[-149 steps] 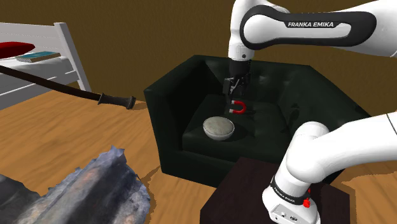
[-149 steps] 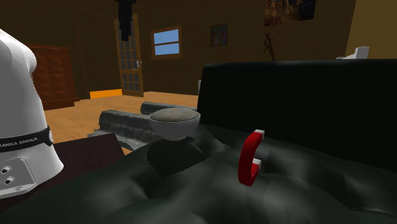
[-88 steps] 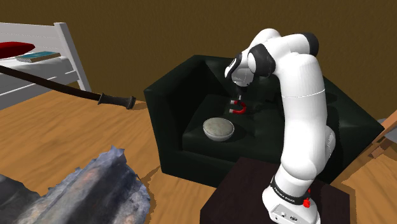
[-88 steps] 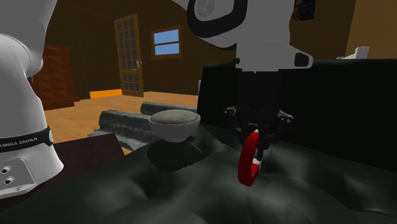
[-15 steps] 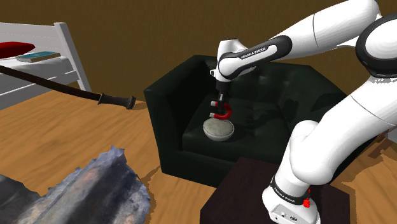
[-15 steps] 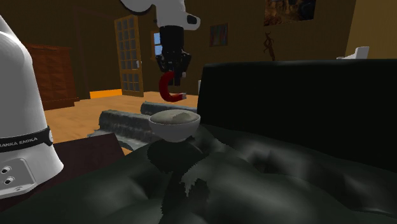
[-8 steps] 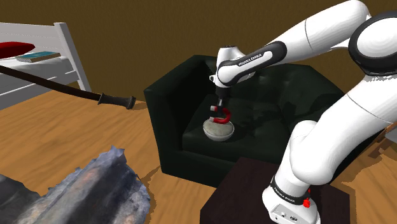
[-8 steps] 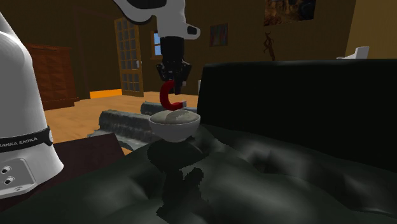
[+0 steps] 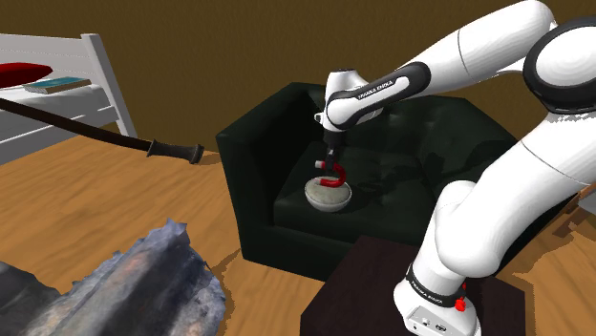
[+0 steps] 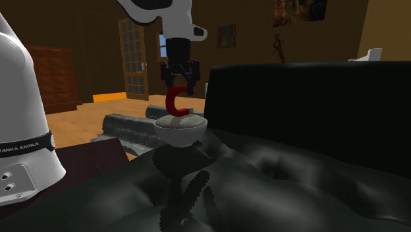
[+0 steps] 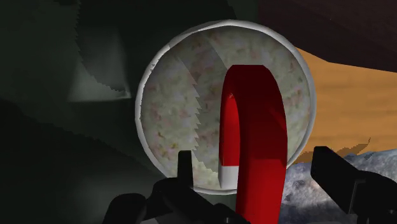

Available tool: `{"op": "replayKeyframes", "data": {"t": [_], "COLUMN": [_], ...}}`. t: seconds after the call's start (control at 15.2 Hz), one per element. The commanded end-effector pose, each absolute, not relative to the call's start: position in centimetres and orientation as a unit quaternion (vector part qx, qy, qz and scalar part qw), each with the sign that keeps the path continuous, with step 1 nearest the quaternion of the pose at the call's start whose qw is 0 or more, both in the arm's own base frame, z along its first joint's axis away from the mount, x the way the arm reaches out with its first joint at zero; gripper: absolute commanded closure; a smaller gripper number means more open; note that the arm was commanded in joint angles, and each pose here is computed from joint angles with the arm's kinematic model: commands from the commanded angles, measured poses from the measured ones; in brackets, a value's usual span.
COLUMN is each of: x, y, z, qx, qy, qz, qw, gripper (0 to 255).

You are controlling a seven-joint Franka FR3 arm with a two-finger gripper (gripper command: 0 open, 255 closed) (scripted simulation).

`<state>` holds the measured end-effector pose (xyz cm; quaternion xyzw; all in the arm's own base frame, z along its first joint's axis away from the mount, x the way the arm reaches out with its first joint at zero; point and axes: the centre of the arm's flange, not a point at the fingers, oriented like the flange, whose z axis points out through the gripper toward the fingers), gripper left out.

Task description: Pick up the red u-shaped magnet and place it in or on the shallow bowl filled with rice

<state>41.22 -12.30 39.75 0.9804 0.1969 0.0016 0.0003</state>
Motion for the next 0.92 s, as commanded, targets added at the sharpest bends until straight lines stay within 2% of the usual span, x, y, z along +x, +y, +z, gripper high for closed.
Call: {"op": "replayKeyframes", "data": {"t": [0.0,0.13,0.4,0.86], "x": [41.2,41.2,41.2,41.2], "y": [-12.3,-12.3,-12.3,-12.3], "z": [39.7,39.7,44.7,44.7], "qx": [0.98,0.98,0.98,0.98], "qy": [0.197,0.197,0.197,0.197], "qz": [0.002,0.002,0.002,0.002], "qw": [0.0,0.0,0.0,0.0], "gripper": [0,0,0,0]}}
